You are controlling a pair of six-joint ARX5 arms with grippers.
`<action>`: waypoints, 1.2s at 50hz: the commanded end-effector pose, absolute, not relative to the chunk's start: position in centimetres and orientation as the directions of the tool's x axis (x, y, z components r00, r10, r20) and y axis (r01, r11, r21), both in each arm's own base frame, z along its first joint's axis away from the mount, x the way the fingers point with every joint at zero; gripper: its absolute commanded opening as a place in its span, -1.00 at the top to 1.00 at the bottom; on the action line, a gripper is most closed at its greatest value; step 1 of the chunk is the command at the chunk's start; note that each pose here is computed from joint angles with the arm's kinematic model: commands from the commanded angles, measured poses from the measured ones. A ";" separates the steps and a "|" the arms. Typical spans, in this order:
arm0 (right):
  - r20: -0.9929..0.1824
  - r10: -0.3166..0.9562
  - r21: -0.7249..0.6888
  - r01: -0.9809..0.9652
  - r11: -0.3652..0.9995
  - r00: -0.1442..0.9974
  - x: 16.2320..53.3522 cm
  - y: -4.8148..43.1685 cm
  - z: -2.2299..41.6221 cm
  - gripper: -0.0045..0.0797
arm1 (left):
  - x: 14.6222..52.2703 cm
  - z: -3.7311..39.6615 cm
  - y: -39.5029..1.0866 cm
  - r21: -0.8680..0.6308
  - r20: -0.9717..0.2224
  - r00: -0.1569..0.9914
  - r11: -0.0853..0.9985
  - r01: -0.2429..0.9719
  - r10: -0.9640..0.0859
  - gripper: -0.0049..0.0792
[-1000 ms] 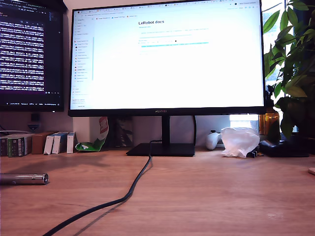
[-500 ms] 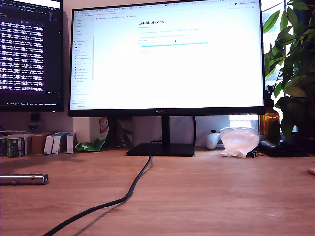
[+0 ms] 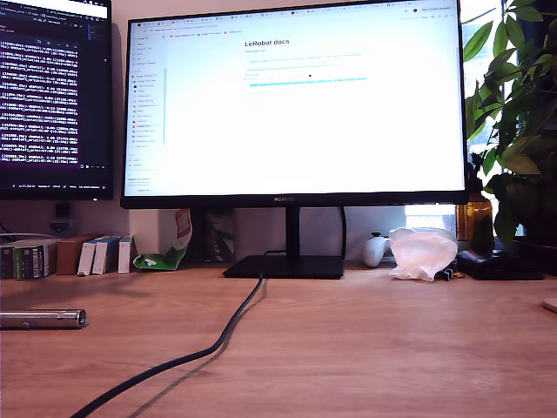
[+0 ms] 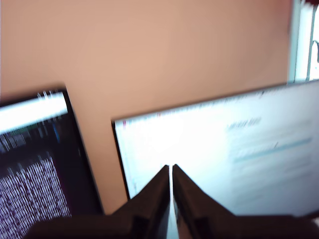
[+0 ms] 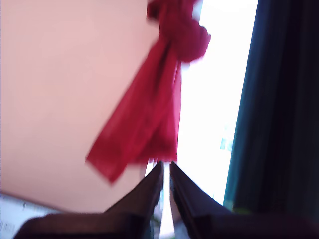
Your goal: Pick the metallic laser pointer with your right arm, pass it to your left arm, then place it down to the left side of the table
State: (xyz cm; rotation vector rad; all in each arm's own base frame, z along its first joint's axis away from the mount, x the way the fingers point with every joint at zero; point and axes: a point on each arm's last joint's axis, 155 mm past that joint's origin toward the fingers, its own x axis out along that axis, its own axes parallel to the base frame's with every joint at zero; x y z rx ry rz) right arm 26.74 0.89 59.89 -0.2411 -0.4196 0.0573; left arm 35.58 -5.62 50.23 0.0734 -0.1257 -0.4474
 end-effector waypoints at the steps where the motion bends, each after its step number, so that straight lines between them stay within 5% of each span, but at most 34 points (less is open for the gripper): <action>1: 0.366 0.107 -0.239 -0.018 0.971 0.924 27.2 0.9 58.3 0.92 | 34.8 50.0 -5.6 0.095 0.109 0.897 0.903 0.419 -0.428 0.93; 38: 0.305 0.131 -0.141 -0.092 0.986 0.943 22.6 1.9 45.7 0.92 | 28.6 42.9 -6.3 0.016 0.157 0.893 0.905 0.426 -0.423 0.93; 60: 0.427 0.196 -0.133 -0.153 0.979 0.883 17.8 3.5 41.8 0.92 | 23.2 39.3 -7.7 -0.034 0.293 0.835 0.868 0.496 -0.466 0.93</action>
